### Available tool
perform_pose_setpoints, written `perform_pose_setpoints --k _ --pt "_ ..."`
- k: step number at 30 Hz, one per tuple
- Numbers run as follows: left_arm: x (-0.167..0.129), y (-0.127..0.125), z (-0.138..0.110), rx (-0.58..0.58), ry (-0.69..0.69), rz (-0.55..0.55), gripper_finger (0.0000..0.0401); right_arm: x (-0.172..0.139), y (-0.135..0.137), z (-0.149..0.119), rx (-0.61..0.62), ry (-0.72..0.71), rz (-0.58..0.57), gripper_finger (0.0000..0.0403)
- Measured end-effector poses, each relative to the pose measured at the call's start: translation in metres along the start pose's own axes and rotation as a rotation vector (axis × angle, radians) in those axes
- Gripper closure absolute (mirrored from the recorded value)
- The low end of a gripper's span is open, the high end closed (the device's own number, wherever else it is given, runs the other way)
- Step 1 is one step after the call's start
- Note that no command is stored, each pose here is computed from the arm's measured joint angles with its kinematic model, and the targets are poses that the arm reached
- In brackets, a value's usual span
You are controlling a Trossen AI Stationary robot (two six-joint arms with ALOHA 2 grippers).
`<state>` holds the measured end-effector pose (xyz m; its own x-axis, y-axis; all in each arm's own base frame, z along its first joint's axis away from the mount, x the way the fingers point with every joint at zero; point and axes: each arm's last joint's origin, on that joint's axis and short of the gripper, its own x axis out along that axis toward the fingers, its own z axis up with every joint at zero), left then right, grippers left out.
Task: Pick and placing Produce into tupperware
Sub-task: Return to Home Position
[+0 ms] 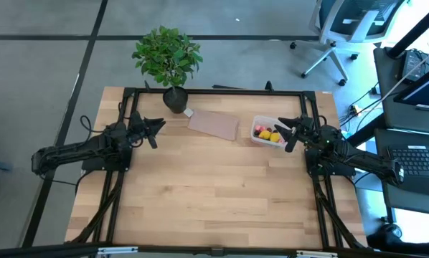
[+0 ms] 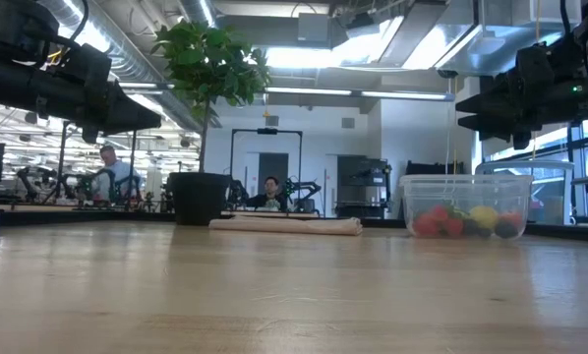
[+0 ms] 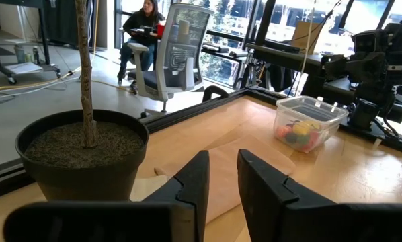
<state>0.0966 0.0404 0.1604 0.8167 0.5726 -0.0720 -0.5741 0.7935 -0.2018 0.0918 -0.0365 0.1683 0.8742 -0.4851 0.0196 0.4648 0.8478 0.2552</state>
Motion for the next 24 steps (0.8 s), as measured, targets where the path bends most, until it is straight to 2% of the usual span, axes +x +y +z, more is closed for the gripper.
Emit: perform_pose_setpoints --k 24 --pt "0.0 0.0 0.0 0.0 0.0 0.0 0.0368 0.0 0.0 0.0001 0.001 0.0 0.0 0.0189"
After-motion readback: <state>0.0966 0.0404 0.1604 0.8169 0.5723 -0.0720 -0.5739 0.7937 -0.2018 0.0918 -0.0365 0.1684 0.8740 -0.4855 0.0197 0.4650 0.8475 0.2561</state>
